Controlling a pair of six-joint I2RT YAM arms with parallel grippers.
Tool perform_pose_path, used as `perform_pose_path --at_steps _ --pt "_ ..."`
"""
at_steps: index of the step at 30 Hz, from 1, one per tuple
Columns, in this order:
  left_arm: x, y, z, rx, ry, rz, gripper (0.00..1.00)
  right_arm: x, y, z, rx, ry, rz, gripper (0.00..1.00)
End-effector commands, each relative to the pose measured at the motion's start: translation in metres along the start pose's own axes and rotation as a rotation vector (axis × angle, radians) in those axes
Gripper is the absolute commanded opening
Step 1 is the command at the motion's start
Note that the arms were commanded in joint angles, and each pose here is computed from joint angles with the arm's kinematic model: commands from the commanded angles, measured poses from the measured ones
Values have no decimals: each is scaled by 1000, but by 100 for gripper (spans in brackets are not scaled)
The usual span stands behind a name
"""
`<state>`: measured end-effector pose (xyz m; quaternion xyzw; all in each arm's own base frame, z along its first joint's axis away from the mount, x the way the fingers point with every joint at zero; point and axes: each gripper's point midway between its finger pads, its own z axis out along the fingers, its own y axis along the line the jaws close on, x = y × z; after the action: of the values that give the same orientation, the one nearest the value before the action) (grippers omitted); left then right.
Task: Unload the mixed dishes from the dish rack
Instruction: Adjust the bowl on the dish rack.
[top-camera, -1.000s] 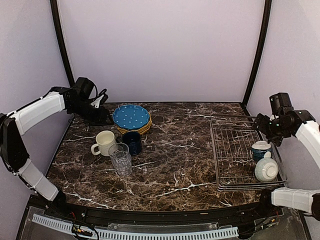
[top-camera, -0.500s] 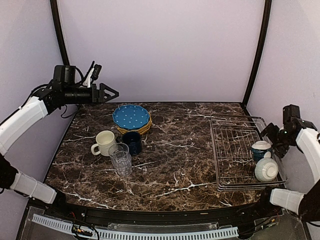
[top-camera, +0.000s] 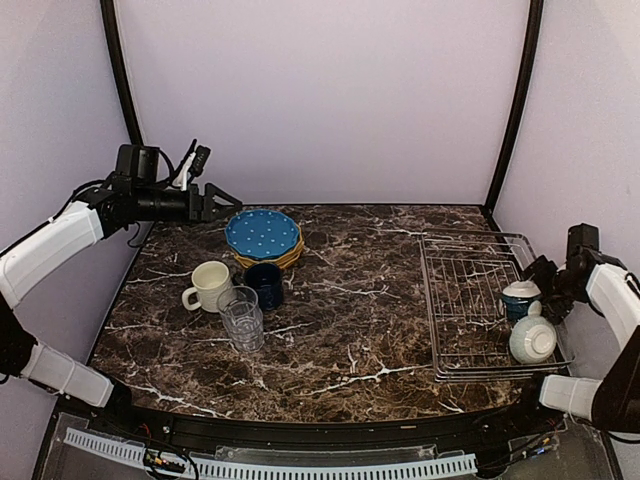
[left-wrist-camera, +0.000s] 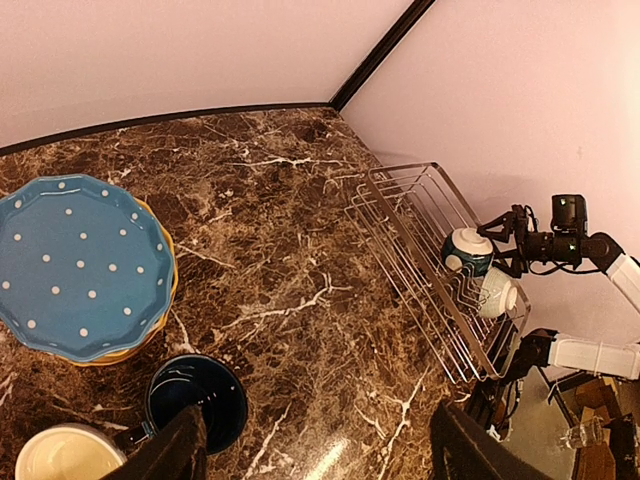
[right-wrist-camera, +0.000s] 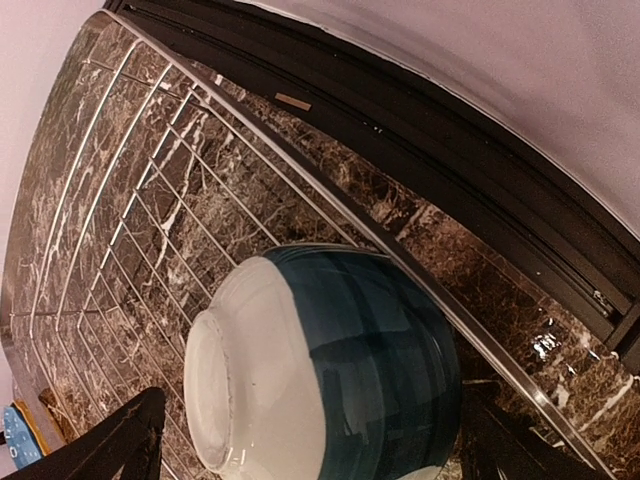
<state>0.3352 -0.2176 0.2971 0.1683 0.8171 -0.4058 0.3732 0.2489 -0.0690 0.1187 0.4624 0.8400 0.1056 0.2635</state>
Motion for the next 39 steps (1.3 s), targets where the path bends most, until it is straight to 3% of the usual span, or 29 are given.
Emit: perform_pose_path --at_steps 1,10,20,29,39 --pt "2 -5 -2 20 -7 32 76 -6 33 -1 -165 -2 -36 99" --pt "5 -2 1 19 1 21 76 -11 76 -20 -361 -4 -90 99" --pt "8 0 5 25 12 6 76 -6 111 -20 -457 12 -187 99" --pt "9 1 7 30 17 0 77 -4 125 4 -447 58 -235 98" --pt "12 1 9 43 27 -11 77 37 135 46 -302 252 -537 94"
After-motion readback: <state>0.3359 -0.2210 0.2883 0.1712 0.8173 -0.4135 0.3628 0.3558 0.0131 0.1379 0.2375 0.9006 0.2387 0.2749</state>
